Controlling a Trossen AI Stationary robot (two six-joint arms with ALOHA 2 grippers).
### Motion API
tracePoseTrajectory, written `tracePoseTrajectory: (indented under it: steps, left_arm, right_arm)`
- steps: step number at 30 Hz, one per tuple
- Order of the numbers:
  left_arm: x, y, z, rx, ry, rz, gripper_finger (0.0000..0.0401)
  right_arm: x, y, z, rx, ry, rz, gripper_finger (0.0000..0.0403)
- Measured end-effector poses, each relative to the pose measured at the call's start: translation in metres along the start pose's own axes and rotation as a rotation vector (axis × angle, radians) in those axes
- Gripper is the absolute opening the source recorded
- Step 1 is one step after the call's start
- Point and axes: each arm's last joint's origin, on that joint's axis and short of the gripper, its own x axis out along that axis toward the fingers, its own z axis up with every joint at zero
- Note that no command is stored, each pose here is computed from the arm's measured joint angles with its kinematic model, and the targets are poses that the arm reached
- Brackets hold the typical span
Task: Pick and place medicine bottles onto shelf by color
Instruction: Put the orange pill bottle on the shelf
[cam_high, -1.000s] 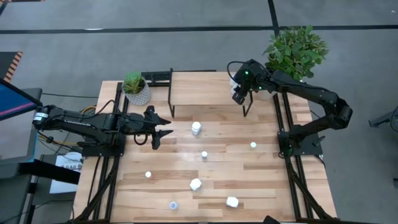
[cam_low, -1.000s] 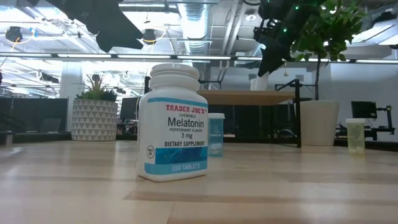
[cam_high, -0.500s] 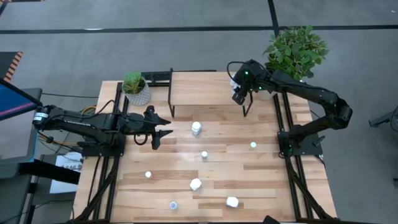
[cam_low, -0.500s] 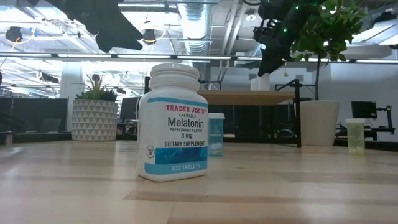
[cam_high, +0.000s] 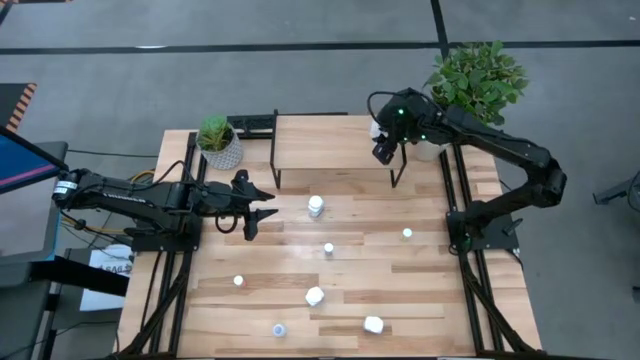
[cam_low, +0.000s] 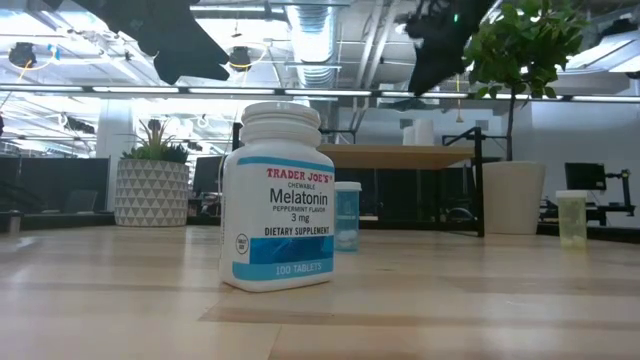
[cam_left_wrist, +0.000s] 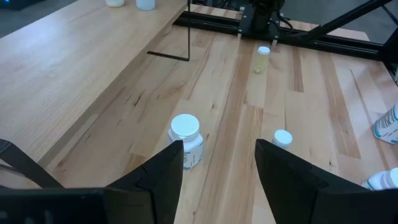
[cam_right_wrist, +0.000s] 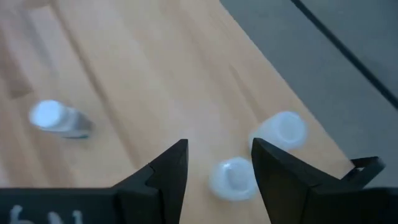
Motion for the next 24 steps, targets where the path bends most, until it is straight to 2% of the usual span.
tracePoseTrajectory:
  steps: [7, 18, 21, 24]
  left_arm:
    - [0.0, 0.0, 0.0, 0.0, 0.001, 0.0, 0.0185]
    - [0.0, 0.0, -0.003, 0.001, 0.031, -0.002, 0.0185]
    - [0.0, -0.001, -0.004, -0.036, 0.05, -0.058, 0.0185]
    - [-0.001, -0.004, -0.005, -0.085, 0.084, -0.167, 0.0185]
  right_arm:
    - [-0.039, 0.042, -0.002, -0.071, 0.041, 0.126, 0.0183]
    - [-0.078, 0.104, -0.051, -0.196, 0.201, 0.304, 0.0173]
    - [-0.08, 0.117, -0.068, -0.238, 0.219, 0.339, 0.0173]
    - [-0.078, 0.129, -0.088, -0.28, 0.233, 0.332, 0.0173]
